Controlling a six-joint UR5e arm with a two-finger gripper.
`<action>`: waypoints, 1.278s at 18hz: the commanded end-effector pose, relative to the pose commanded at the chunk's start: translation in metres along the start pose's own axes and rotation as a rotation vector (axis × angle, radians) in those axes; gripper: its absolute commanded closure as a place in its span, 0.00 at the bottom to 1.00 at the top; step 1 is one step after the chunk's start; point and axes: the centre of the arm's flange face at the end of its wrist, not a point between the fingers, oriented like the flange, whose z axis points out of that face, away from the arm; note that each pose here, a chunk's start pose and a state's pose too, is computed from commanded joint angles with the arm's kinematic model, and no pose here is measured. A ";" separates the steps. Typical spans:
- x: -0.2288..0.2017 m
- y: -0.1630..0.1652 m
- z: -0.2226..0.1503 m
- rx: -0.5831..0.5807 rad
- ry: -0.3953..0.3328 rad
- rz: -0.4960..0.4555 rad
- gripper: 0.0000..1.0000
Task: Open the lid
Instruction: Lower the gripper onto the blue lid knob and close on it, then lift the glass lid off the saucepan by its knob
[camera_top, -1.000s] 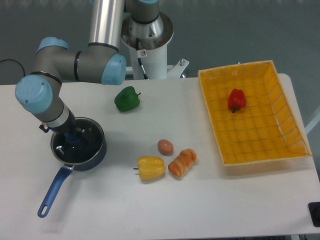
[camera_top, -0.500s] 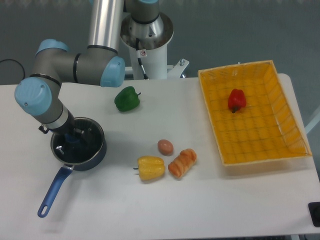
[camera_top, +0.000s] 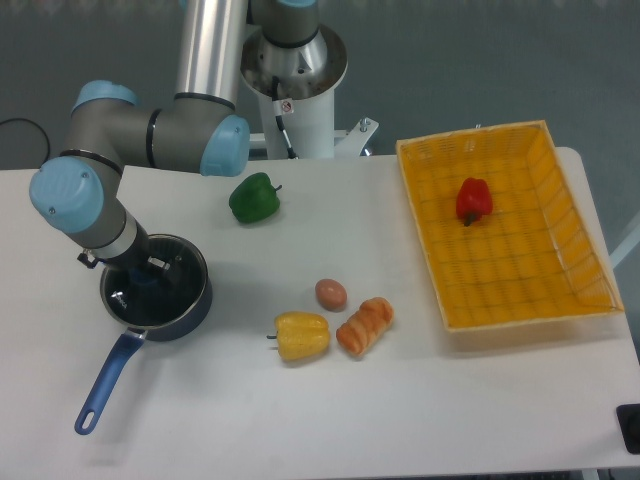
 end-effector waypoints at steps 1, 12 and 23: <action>0.000 0.000 0.000 0.000 0.000 -0.002 0.55; -0.006 0.007 -0.023 0.038 -0.009 -0.009 0.60; -0.098 0.055 -0.088 0.134 -0.039 -0.054 0.60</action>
